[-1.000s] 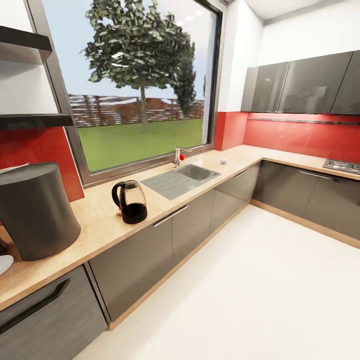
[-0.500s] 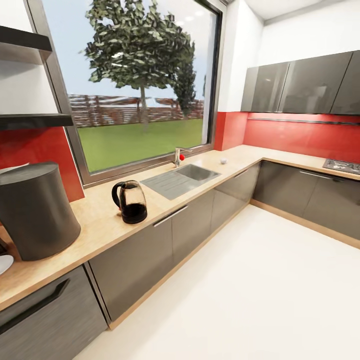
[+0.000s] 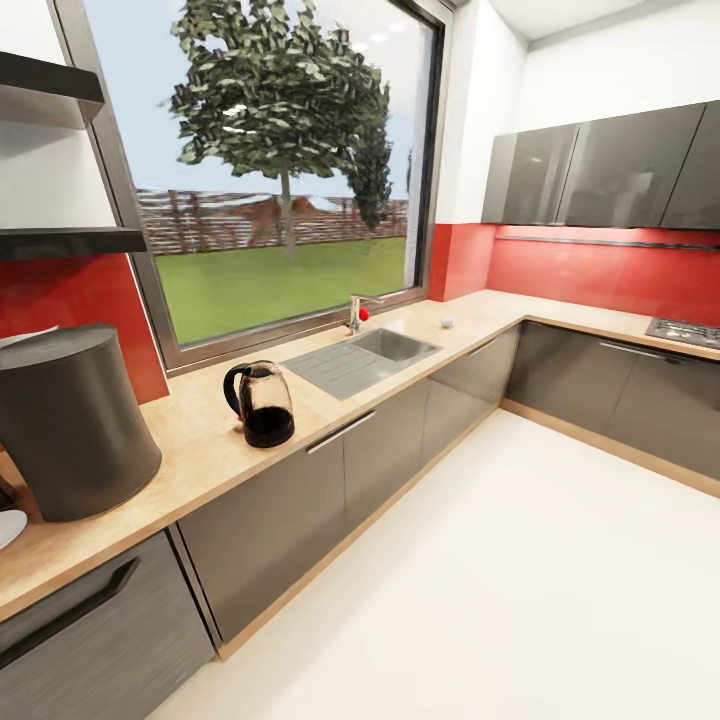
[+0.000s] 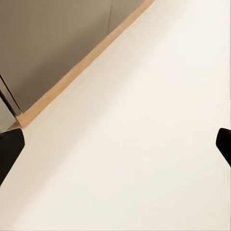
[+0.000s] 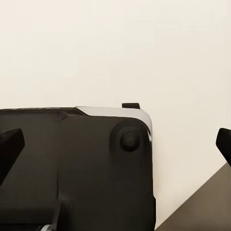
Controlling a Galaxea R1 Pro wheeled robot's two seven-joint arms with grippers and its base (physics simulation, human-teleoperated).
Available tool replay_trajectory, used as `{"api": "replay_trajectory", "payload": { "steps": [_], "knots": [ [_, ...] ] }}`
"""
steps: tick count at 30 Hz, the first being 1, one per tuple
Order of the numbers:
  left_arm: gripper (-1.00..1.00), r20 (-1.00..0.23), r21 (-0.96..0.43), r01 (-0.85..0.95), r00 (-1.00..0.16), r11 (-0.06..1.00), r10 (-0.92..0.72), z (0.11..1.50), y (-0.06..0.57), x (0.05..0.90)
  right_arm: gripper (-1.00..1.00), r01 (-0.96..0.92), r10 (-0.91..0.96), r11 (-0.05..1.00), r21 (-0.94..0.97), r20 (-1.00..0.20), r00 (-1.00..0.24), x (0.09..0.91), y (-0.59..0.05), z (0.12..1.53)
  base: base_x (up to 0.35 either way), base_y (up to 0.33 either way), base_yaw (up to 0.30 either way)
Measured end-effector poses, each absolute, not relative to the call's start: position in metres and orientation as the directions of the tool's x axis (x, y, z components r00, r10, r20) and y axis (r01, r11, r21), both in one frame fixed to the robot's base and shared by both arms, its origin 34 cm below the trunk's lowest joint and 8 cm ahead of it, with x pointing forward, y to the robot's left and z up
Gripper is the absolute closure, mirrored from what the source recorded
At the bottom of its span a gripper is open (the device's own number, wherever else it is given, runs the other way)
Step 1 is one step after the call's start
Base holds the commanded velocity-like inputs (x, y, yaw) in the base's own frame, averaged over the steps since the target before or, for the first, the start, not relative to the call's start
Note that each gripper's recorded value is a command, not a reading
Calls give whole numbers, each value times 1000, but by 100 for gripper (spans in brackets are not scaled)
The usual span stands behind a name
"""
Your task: Set up a coffee station on the kitchen countertop: keep the coffee maker on the countertop, move the bottle of coffee from the kitchen shelf to the counter next to the coffee maker, place a paper coffee filter on top of the coffee maker, put the saucer next to the coffee maker with the coffee cup on the saucer, and place the electric kettle next to the coffee maker.
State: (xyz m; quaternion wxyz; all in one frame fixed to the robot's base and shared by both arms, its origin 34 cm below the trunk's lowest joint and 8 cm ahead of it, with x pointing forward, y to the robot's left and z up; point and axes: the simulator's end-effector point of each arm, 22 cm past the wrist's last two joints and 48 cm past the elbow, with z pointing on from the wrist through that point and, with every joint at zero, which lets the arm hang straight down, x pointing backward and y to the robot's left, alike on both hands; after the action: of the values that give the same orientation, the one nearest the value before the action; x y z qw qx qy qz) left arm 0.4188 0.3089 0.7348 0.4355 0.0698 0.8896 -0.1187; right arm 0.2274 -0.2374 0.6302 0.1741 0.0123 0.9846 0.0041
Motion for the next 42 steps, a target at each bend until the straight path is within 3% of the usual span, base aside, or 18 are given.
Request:
{"api": "replay_trajectory", "payload": {
  "steps": [8,9,10,12,13,15,26,31,42],
  "knots": [
    [-100,-818,-162,264,-575,951,21,754,303,457,-100,19,23,1000,14,-344,-939,228,-236,630,0,0,0],
    [-100,-698,-438,375,-715,817,-46,772,251,456,-100,18,22,1000,14,-344,-939,228,-236,630,0,0,0],
    [-100,-739,-522,505,-671,688,-68,836,221,511,-100,18,22,1000,14,-344,-939,228,-236,630,0,0,0],
    [-100,-900,-368,642,-429,673,-83,986,222,663,-100,18,22,1000,15,-344,-939,227,-235,630,0,0,0],
    [-100,-913,-349,654,-397,672,-88,1008,222,677,-100,17,22,1000,15,-344,-939,227,-235,630,0,0,0],
    [-100,-889,-401,631,-444,664,-115,1000,219,656,-100,16,21,1000,16,-343,-939,227,-234,630,0,0,0],
    [-100,-925,-374,690,-329,619,-192,1147,192,702,-100,14,19,1000,17,-343,-939,227,-233,630,0,0,0],
    [-100,-944,-325,682,-278,655,-179,1182,203,725,-100,13,18,1000,16,-343,-939,227,-234,630,0,0,0],
    [-100,-960,-201,473,-270,858,-76,1163,294,751,-100,27,25,1000,-1,-341,-940,227,-244,630,0,0,0]
  ]
}}
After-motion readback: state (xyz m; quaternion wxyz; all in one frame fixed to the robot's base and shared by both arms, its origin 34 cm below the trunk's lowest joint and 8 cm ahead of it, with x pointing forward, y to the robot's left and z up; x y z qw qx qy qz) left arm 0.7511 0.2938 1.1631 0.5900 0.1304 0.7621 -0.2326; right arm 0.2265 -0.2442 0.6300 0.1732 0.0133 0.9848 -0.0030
